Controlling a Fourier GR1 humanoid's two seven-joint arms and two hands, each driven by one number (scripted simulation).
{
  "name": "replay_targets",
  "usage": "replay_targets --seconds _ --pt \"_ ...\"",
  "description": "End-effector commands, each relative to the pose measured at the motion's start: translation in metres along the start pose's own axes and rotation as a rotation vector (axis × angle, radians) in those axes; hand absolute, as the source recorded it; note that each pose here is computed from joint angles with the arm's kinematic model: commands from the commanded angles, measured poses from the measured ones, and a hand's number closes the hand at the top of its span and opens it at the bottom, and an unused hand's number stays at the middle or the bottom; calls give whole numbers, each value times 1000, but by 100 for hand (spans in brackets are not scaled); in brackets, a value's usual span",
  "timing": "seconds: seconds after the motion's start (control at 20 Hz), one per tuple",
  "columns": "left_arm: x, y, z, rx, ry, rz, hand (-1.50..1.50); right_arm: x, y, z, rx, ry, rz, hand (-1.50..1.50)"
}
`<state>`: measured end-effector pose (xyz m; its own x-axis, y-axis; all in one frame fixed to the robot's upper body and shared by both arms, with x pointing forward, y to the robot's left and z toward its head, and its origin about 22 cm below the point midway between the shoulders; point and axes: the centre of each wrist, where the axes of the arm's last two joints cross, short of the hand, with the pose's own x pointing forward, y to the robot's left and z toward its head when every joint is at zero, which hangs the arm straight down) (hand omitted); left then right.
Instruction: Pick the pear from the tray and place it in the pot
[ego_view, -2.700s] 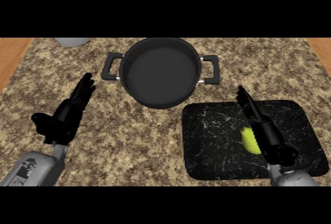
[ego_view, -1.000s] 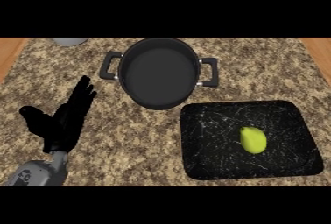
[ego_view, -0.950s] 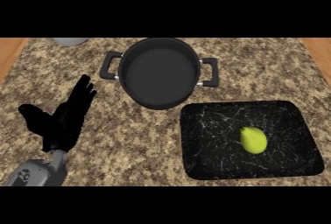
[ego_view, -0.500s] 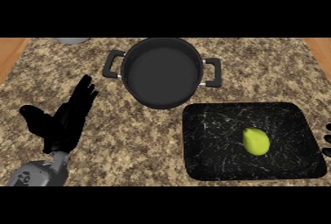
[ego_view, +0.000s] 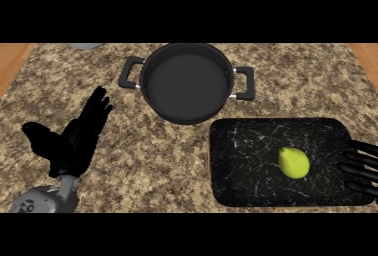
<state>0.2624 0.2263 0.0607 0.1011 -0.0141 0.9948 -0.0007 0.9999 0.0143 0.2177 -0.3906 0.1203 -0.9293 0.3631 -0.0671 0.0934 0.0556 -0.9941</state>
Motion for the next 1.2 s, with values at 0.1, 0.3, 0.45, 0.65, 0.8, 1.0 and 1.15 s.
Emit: replay_targets --seconds 0.1,0.3,0.45,0.65,0.8,1.0,1.15 --pt "-1 2 -9 23 -14 -5 0 -4 14 13 -62 -134 21 -150" --pt "10 2 -10 4 -5 -2 0 14 30 -10 -63 -164 -12 -150" --pt "18 -9 -7 12 -12 16 0 6 24 -4 -63 -152 -1 -150" --pt "6 -2 1 -4 -11 1 0 26 28 -12 -52 -117 -28 -150" --pt "-12 -6 0 6 -5 -5 0 8 40 -24 -48 -63 23 -150" --pt "-2 23 -5 7 4 -9 0 19 57 -27 -42 -13 37 -150" --pt "9 -4 6 -3 -9 -7 0 16 63 -39 -23 -22 49 -150"
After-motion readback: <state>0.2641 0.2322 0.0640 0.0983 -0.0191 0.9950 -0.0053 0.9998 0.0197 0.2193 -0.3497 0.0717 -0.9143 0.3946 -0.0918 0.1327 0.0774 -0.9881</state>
